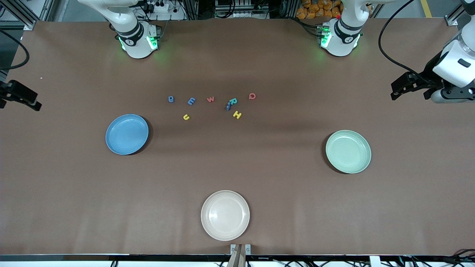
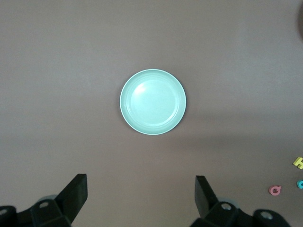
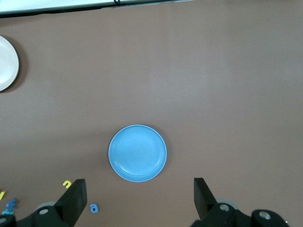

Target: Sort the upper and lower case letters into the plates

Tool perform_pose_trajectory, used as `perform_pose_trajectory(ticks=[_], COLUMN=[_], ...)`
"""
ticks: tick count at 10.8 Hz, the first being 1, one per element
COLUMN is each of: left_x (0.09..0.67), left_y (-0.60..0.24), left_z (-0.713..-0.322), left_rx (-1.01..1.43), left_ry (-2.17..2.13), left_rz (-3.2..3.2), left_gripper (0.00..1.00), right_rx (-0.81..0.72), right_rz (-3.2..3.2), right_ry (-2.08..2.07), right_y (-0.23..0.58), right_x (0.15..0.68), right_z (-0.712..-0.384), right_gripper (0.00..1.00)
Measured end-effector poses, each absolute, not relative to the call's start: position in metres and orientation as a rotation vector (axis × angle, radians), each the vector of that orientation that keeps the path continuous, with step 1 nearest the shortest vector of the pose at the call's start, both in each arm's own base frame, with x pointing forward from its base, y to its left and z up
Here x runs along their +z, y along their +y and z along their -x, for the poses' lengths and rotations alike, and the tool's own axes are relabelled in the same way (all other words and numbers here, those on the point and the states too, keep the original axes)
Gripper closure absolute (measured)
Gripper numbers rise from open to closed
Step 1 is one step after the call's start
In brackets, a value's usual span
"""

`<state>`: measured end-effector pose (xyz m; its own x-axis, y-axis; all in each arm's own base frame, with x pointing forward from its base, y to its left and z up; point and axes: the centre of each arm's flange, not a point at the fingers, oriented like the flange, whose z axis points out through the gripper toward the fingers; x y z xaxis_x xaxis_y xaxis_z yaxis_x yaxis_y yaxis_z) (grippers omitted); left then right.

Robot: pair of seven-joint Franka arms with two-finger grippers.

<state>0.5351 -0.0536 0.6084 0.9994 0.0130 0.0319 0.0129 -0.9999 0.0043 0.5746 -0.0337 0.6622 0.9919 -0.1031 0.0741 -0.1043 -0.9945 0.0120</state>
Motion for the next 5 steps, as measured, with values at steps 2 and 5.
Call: perform_pose_trajectory(ticks=[2,5], left_x=[0.6087,0.6120], left_y=[-0.0540,-0.0544], left_z=[-0.5351,-0.5354], left_rx=[0.051,0.062], left_ry=[0.019,0.018], left_rz=[-3.137,-3.136], left_gripper=[0.00,0.00], right_rx=[0.111,0.068], right_rz=[-3.120,-3.122], right_ry=[-0.159,-0.147], right_y=[-0.0327,-0.0284], right_x=[0.6619,0.6592], right_z=[-0.5744,-0.5719], right_gripper=[0.00,0.00])
